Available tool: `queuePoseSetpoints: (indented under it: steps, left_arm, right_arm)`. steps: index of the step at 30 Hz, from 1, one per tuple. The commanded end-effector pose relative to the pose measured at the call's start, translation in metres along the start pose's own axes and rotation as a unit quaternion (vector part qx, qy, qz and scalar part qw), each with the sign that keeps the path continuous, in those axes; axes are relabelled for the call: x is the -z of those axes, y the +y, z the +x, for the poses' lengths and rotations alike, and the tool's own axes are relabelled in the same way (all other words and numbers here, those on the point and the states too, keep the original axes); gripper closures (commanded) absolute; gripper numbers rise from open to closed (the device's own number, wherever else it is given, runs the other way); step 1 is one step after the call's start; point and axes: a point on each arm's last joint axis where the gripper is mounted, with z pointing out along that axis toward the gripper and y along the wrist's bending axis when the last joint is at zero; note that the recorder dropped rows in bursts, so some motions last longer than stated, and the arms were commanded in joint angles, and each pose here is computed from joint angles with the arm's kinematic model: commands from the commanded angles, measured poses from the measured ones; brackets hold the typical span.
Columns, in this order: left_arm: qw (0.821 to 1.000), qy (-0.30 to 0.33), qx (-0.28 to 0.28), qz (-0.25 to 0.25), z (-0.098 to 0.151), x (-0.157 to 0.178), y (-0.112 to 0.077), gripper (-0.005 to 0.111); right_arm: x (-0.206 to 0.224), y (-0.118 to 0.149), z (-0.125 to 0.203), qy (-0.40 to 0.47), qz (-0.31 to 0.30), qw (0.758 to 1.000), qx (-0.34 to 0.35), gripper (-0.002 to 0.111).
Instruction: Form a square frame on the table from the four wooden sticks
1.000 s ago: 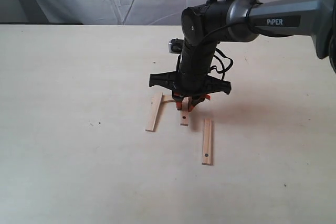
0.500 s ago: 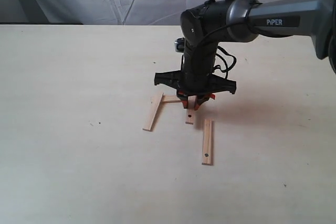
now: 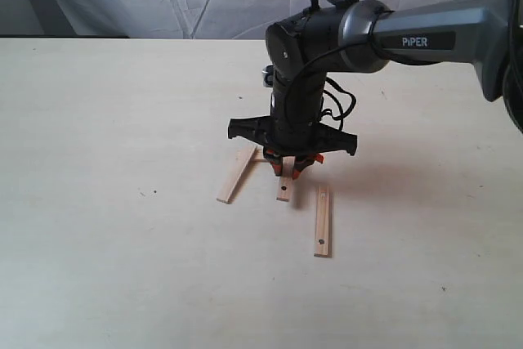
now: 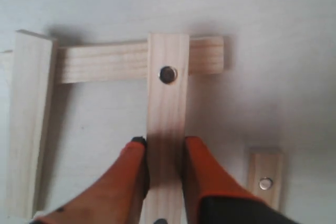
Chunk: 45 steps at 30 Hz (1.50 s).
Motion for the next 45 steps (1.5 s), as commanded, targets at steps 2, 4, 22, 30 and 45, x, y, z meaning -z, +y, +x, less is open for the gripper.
queuePoseSetpoints:
  steps: [2, 4, 22, 30, 45]
  left_arm:
    - [1.0, -0.009, -0.003, -0.001, -0.001, 0.001, 0.001, 0.107]
    - [1.0, -0.009, -0.003, -0.001, -0.001, 0.001, 0.001, 0.107]
    - [1.0, -0.009, -0.003, -0.001, -0.001, 0.001, 0.001, 0.107]
    - [1.0, -0.004, -0.004, -0.003, 0.0, 0.001, 0.001, 0.107]
    - [1.0, -0.004, -0.004, -0.003, 0.0, 0.001, 0.001, 0.107]
  right_arm:
    - [-0.003, 0.0, -0.001, 0.002, 0.006, 1.0, -0.007, 0.082]
    - [-0.003, 0.0, 0.0, 0.002, 0.006, 1.0, -0.006, 0.069]
    - [0.041, -0.011, 0.011, 0.008, 0.04, 0.999, 0.033, 0.064]
    - [0.011, -0.024, 0.045, 0.046, 0.043, 0.997, 0.036, 0.064]
    - [-0.003, -0.041, 0.064, 0.043, 0.034, 0.997, 0.051, 0.108]
